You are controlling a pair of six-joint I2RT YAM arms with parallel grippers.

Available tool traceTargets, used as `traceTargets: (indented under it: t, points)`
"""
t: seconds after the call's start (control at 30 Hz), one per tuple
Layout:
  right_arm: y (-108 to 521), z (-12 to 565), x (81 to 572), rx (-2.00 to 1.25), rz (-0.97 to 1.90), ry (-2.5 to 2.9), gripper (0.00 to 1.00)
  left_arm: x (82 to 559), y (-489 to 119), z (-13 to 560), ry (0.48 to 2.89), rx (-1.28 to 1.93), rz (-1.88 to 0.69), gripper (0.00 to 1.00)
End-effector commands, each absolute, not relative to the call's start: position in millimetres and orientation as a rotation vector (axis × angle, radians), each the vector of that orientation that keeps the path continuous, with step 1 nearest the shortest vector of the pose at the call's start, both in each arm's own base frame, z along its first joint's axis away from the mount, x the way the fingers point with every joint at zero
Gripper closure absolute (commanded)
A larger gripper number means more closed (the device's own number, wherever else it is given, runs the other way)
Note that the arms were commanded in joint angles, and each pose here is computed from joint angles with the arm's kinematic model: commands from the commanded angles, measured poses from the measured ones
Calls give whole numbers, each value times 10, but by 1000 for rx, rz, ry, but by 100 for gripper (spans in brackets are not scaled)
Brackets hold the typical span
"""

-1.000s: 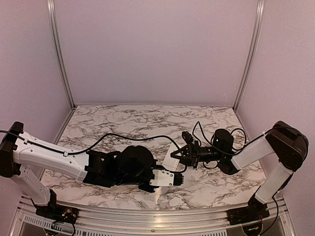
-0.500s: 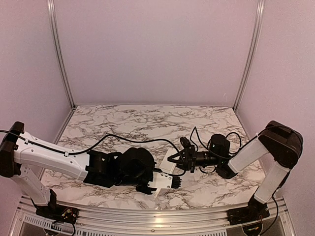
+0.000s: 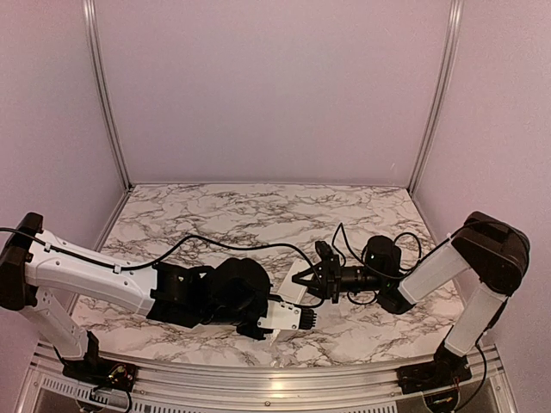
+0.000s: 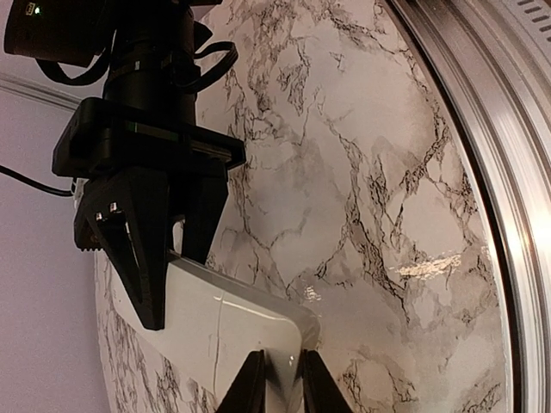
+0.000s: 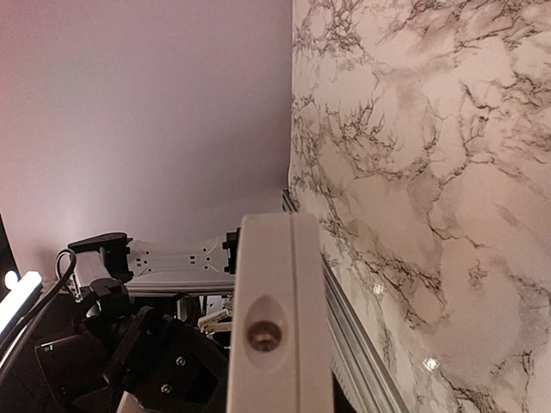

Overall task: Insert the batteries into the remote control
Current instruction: Press the battery cover on the remote control.

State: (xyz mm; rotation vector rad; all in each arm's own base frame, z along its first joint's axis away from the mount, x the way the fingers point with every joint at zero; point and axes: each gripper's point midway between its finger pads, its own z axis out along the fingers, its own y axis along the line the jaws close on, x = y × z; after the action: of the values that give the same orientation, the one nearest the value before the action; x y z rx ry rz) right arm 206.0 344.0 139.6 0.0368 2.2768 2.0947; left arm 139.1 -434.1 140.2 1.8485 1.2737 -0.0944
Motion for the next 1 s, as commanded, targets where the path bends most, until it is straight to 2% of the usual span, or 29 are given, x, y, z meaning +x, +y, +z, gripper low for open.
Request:
traceTargets:
  t: [0.0,0.27,0.37,0.5,0.63,0.73,0.97]
  points:
    - [3613,1909,1518,-363,2316,2149,100,1665,-4373,1429,1304,1752,-64,82]
    - [3419,1864,1861,-279,2206,2128,100,1459,-4322,1549,1271,1778,-120,72]
    - [3354,1854,1982,-276,2138,2124,100,1371,-4306,1638,1261,1763,-148,64]
    - [3280,1911,2145,-313,2037,2082,100,1312,-4251,1873,1270,1679,-209,41]
    - [3253,1956,2258,-395,1924,2051,100,1310,-4112,2243,1274,1497,-305,26]
    - [3250,2067,2258,-467,1901,1994,100,1383,-3932,2371,1303,1367,-318,8]
    - [3262,2358,2147,-642,1921,1849,100,1462,-3772,2267,1373,1277,-326,7]
